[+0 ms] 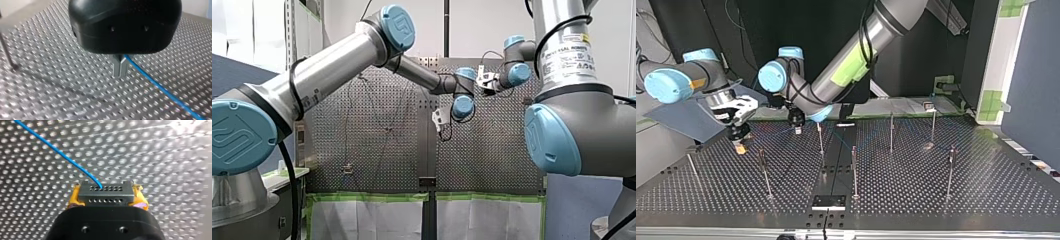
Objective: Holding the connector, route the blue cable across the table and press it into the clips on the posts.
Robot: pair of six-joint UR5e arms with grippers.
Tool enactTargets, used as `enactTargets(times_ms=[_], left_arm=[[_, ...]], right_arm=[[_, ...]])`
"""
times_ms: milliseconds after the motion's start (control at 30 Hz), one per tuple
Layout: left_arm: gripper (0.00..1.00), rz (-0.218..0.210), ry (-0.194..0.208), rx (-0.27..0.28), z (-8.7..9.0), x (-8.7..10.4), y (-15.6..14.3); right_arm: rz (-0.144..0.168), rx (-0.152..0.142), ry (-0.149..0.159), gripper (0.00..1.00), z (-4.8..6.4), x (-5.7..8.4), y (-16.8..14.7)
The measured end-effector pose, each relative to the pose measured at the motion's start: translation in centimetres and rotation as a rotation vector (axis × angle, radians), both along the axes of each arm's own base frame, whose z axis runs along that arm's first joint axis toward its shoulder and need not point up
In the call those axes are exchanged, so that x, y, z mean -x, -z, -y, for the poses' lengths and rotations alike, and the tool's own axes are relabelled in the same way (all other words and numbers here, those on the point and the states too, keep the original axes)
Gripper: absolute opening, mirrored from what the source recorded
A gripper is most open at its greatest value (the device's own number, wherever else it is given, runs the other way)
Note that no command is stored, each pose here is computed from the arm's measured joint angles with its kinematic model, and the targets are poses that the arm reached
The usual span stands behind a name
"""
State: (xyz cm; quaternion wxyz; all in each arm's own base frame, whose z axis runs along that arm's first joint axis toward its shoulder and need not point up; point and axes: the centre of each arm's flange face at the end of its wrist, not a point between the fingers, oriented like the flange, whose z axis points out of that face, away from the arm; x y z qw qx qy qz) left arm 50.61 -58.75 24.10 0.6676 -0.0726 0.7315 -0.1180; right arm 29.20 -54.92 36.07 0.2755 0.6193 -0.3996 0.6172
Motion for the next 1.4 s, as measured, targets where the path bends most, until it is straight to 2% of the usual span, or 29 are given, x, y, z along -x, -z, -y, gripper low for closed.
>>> enactTargets(times_ms=[333,533,633,767,1100,1400], left_arm=[[0.00,0.061,0.027,0.044,-0.2,2.1,-3.3],[0.00,0.067,0.037,0.048,-0.6,3.8,-4.8],[0.00,0.078,0.040,0.055,-0.9,4.4,-6.1],[0.00,0.116,0.044,0.073,-1.0,5.0,-9.1],[0.00,0.212,0.041,0.144,-2.6,4.7,-16.0],[0.00,0.203,0.038,0.137,-2.3,4.7,-15.1]], right_arm=[[0.027,0.049,0.001,0.00,-2.2,0.5,-5.3],[0.034,0.078,-0.001,0.00,-3.3,0.6,-7.3],[0.035,0.083,0.001,0.00,-3.4,0.7,-7.6],[0.036,0.084,0.003,0.00,-3.3,0.9,-7.6],[0.039,0.086,0.001,0.00,-3.1,1.0,-7.5],[0.041,0.092,-0.030,0.00,-3.0,0.8,-7.4]])
